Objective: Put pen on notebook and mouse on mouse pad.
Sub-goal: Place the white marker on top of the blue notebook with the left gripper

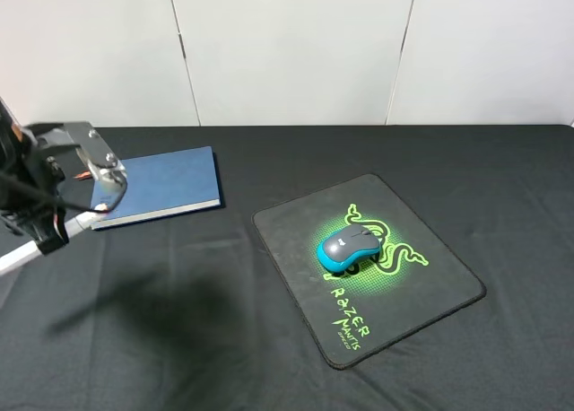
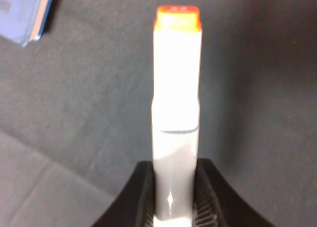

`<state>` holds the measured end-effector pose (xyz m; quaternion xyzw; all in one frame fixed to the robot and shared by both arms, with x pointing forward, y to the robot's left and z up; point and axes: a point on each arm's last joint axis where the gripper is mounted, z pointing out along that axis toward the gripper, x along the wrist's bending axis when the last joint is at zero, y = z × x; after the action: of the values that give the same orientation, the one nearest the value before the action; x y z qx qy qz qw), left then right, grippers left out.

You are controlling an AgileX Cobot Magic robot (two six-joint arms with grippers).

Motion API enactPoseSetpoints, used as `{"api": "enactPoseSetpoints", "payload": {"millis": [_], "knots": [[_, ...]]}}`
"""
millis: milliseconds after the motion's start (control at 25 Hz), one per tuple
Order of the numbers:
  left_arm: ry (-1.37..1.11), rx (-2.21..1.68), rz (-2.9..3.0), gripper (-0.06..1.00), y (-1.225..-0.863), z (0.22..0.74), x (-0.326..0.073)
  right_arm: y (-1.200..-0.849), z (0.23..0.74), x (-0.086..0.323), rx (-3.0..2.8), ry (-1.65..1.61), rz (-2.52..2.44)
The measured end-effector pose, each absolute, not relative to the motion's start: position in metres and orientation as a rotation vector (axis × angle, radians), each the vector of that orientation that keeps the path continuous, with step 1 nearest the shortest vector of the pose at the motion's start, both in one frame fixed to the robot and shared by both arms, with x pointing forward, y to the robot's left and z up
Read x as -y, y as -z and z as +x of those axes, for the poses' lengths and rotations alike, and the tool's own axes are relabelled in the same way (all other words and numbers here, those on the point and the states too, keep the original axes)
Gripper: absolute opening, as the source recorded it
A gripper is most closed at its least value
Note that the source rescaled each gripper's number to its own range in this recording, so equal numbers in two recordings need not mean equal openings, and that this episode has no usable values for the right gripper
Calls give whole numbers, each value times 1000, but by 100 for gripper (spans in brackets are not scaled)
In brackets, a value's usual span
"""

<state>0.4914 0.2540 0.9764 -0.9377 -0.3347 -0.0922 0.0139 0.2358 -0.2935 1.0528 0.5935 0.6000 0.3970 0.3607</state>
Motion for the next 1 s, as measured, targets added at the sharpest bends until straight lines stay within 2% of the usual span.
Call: {"api": "enactPoseSetpoints", "payload": {"millis": [440, 1000], "knots": [[408, 1070, -2930, 0, -1018, 517, -249, -1053, 236, 294, -1546, -1023, 1529], [317, 1068, -2890, 0, -1001, 600, -231, -1053, 236, 294, -1546, -1023, 1529]]}}
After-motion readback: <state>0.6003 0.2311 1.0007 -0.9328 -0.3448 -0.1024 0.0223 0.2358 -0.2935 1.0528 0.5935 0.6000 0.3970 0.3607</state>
